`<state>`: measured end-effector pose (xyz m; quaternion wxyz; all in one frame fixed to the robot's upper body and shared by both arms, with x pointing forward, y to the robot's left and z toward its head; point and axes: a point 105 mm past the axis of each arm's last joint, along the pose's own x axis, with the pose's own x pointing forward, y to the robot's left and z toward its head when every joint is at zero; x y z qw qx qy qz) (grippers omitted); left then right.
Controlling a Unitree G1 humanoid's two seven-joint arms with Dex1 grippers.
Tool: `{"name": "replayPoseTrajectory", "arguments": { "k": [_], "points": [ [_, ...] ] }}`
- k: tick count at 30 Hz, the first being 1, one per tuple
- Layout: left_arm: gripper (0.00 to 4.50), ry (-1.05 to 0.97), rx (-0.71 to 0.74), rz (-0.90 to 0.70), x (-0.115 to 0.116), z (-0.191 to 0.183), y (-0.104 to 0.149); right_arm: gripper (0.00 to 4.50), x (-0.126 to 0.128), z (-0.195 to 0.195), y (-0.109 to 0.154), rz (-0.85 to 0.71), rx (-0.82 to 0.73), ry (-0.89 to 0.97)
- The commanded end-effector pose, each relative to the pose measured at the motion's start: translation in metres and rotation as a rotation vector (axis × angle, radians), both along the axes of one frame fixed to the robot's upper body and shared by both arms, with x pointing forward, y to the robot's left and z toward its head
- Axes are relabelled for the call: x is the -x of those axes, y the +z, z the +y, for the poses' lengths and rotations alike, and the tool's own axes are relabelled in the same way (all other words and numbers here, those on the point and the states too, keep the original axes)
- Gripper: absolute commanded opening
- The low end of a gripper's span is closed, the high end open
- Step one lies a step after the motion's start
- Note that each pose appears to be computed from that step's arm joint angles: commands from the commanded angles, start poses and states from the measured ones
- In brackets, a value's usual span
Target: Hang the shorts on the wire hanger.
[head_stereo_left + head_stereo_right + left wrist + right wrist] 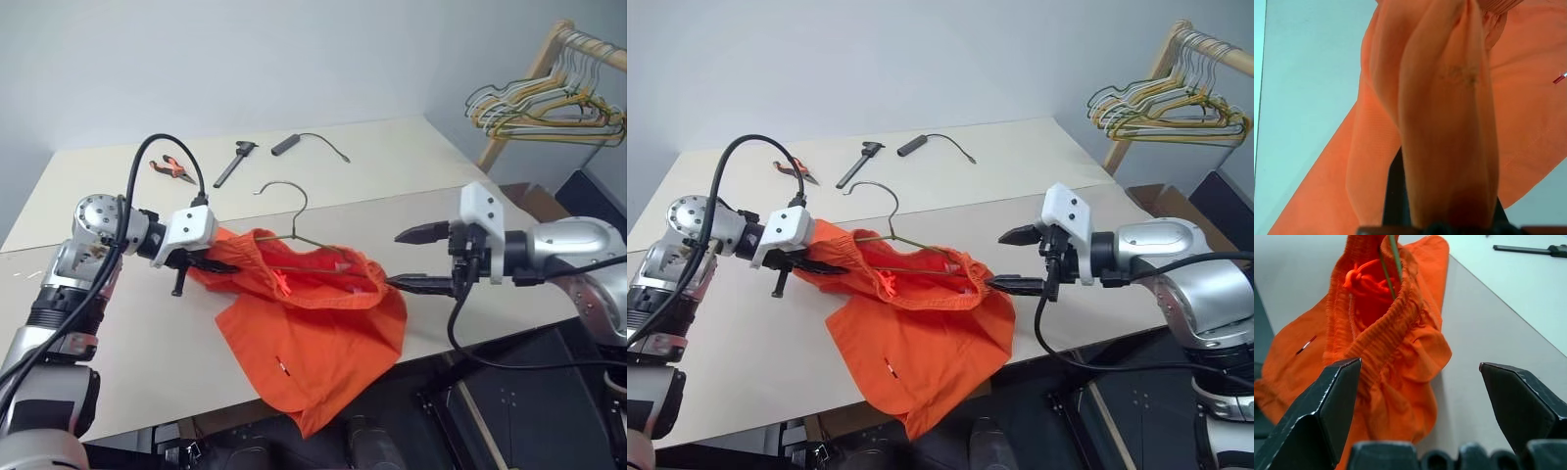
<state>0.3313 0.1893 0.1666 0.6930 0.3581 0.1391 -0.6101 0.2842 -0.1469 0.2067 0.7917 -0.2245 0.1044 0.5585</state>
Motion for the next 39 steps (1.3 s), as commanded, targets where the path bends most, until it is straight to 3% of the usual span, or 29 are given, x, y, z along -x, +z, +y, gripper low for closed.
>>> {"name": "replayPoseTrajectory", "arguments": {
  "k": [1, 11, 16, 23, 34, 37, 39],
  "points": [
    [0.0, -0.021, 0.01, -0.059, -0.002, -0.003, 0.016, 4.46, 0.002, -0.005, 0.002, -0.07, 0.072, 0.033],
    [0.0, -0.024, 0.016, -0.063, -0.003, -0.005, 0.017, 4.46, 0.01, 0.013, -0.014, -0.063, 0.145, 0.048],
    [0.0, -0.031, 0.02, -0.063, -0.003, -0.007, 0.017, 4.46, -0.011, 0.02, -0.028, -0.092, 0.22, -0.07],
    [0.0, -0.047, 0.022, -0.062, -0.003, -0.01, 0.016, 4.46, -0.028, 0.033, -0.019, -0.112, 0.194, -0.103],
    [0.0, -0.076, 0.017, -0.064, -0.002, -0.014, 0.014, 4.46, -0.035, 0.039, -0.028, 0.052, 0.194, 0.013],
    [0.0, -0.08, 0.018, -0.066, -0.001, -0.015, 0.015, 3.85, -0.037, 0.043, -0.032, 0.074, 0.22, 0.041],
    [0.0, -0.083, 0.015, -0.066, -0.001, -0.016, 0.013, 3.14, -0.038, 0.048, -0.033, 0.082, 0.234, 0.057]
  ]
}}
